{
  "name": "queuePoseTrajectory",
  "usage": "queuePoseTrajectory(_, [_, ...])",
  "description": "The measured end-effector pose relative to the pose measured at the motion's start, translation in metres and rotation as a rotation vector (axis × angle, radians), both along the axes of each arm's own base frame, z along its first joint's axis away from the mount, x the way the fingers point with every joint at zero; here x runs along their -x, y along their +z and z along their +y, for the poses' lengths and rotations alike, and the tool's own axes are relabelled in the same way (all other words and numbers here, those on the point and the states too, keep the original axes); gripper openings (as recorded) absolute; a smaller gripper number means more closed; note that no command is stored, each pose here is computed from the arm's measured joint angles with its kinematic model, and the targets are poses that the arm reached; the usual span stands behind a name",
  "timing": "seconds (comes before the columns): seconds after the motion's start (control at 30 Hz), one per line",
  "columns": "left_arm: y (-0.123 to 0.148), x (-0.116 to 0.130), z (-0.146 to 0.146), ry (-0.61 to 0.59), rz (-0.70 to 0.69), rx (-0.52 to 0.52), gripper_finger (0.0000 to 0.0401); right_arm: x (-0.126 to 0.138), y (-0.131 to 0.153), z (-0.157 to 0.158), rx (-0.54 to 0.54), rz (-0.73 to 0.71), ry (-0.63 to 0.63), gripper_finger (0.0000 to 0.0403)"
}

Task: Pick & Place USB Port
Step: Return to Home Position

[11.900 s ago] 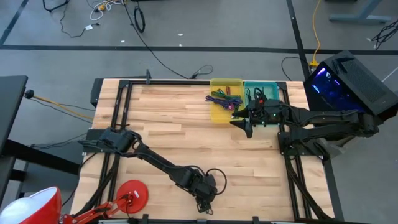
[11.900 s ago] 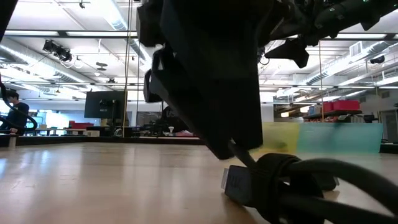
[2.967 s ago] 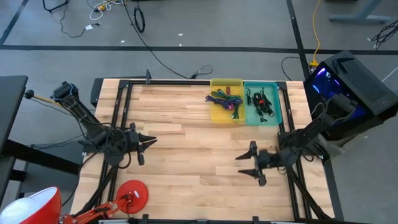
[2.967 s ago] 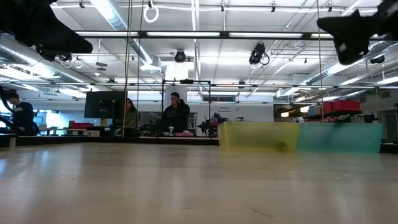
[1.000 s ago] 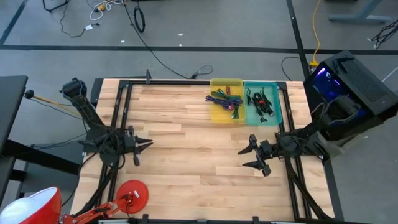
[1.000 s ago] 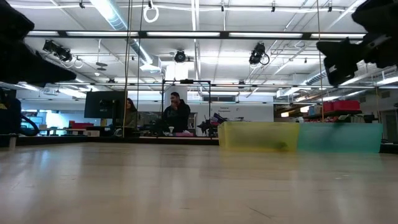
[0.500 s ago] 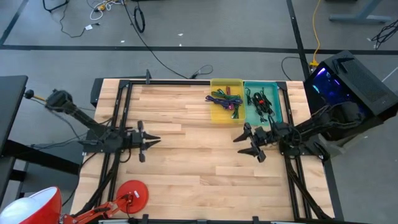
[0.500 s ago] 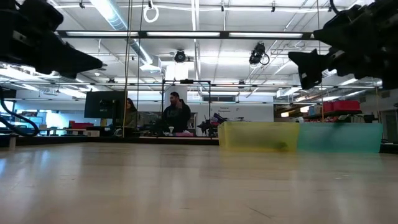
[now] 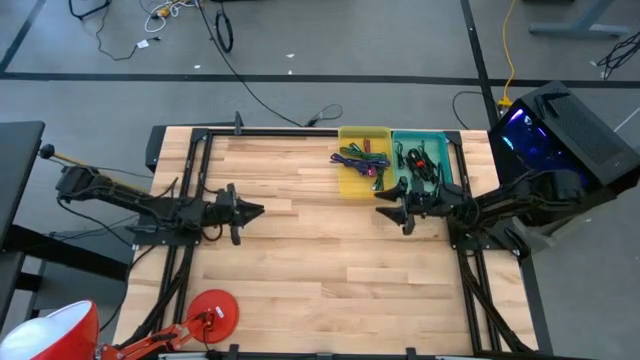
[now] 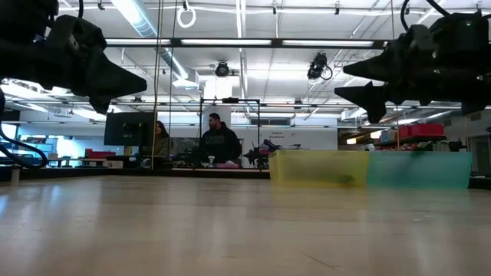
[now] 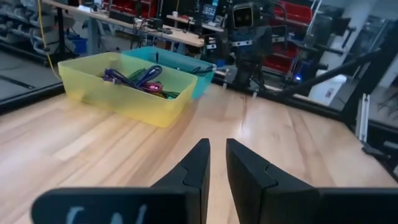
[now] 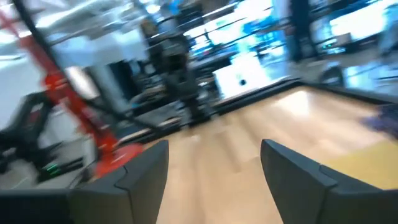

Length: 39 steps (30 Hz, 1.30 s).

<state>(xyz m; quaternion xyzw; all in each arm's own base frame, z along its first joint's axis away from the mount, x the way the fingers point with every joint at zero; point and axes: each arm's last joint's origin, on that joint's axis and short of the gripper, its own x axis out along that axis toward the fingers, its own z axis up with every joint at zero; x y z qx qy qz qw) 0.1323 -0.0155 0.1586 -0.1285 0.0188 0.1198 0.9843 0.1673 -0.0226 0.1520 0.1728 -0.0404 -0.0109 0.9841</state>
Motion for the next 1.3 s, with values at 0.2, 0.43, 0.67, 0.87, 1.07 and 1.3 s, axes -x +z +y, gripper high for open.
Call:
queuePoseTrajectory(0.2, [0.000,0.000,0.000,0.001,-0.005,0.019,0.0055,0.000,0.000,-0.004,-0.012,0.001,-0.147,0.0256])
queuePoseTrajectory(0.43, [0.005,0.003,0.001,0.001,-0.048,0.029,0.0055,0.010,0.011,-0.004,-0.014,-0.021,-0.190,0.0256])
queuePoseTrajectory(0.67, [0.022,0.014,0.003,0.000,-0.212,0.064,0.0055,0.026,0.037,-0.001,-0.003,-0.202,-0.185,0.0256])
queuePoseTrajectory(0.87, [0.035,0.025,0.005,-0.002,-0.346,0.093,0.0055,0.047,0.061,0.002,0.010,-0.406,-0.182,0.0256])
queuePoseTrajectory(1.07, [0.044,0.036,0.008,-0.002,-0.458,0.117,0.0055,0.071,0.080,0.006,0.022,-0.616,-0.177,0.0256])
queuePoseTrajectory(1.3, [0.053,0.048,0.010,-0.004,-0.574,0.141,0.0055,0.095,0.091,0.009,0.033,-0.793,-0.172,0.0256])
